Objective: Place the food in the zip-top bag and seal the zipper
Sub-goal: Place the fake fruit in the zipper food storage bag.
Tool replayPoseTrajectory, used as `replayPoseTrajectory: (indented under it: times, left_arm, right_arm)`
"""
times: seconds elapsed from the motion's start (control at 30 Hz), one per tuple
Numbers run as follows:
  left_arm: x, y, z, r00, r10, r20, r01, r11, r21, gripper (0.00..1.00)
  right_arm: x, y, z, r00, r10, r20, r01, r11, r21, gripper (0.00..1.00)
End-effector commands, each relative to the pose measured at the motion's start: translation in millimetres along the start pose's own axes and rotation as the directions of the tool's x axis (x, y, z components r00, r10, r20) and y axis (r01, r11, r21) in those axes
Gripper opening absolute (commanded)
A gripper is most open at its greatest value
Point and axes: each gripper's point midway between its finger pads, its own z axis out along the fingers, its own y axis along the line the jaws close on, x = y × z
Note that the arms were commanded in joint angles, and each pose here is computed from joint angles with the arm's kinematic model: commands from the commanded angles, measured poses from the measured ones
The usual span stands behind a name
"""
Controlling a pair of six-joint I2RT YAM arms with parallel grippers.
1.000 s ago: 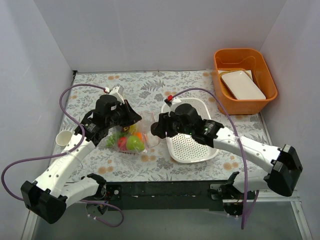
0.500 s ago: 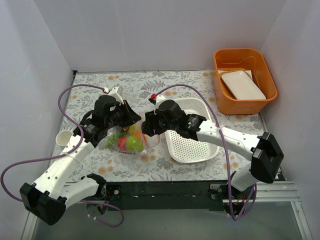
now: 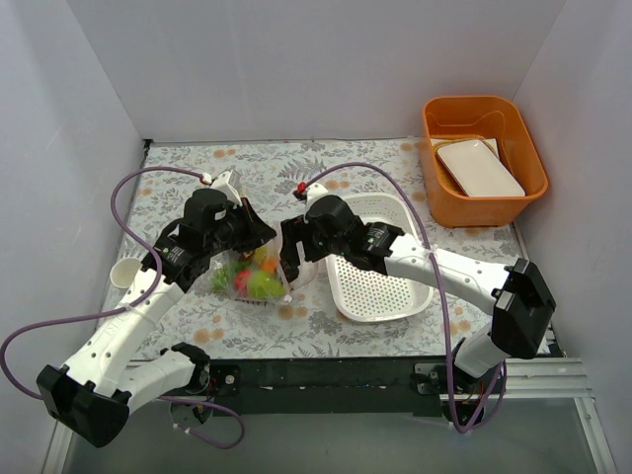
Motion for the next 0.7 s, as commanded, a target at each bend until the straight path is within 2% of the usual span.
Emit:
replayPoseTrajectory:
  times: [0.0,0.2,0.27,0.3,0.4,0.57,0.67]
  left_arm:
    - [-16,-12,-13,0.998,0.025,0.054,-0.026,0.999,0.024,0.0]
    - [-16,-12,-12,0.998,0.025,0.053,-0.026,0.999,0.021,0.0]
    - [-15,-13,-12,0.998,0.022,0.051,-0.023,0.999,0.027,0.0]
    - [-15,-13,-11,0.998,0.022,0.05,-0.024,0.999,0.029,0.0]
    - [-13,-13,-9,0.999,0.02,0.041,-0.021,0.999,0.031,0.0]
    - [-12,-12,-11,0.999,0.021,0.038,-0.022,0.999,0.029,0.0]
    - [-11,-11,-13,0.999,0.02,0.041,-0.021,0.999,0.028,0.0]
  right_arm:
    - [-28,-10,-34,0.991,0.027,0.132,-0.036,0.997,0.066,0.86]
    - [-6,-35,-52,0.988,0.054,0.148,-0.074,0.988,0.134,0.86]
    - [7,-48,-51,0.991,0.074,0.109,-0.091,0.983,0.158,0.84]
    - [13,-48,-49,0.993,0.089,0.082,-0.1,0.984,0.146,0.8]
    - [22,-41,-44,0.994,0.1,0.052,-0.104,0.99,0.092,0.76]
    - [35,-43,-33,0.993,0.116,0.022,-0.118,0.989,0.094,0.66]
    - [40,-34,-25,0.994,0.109,0.007,-0.11,0.993,0.033,0.61]
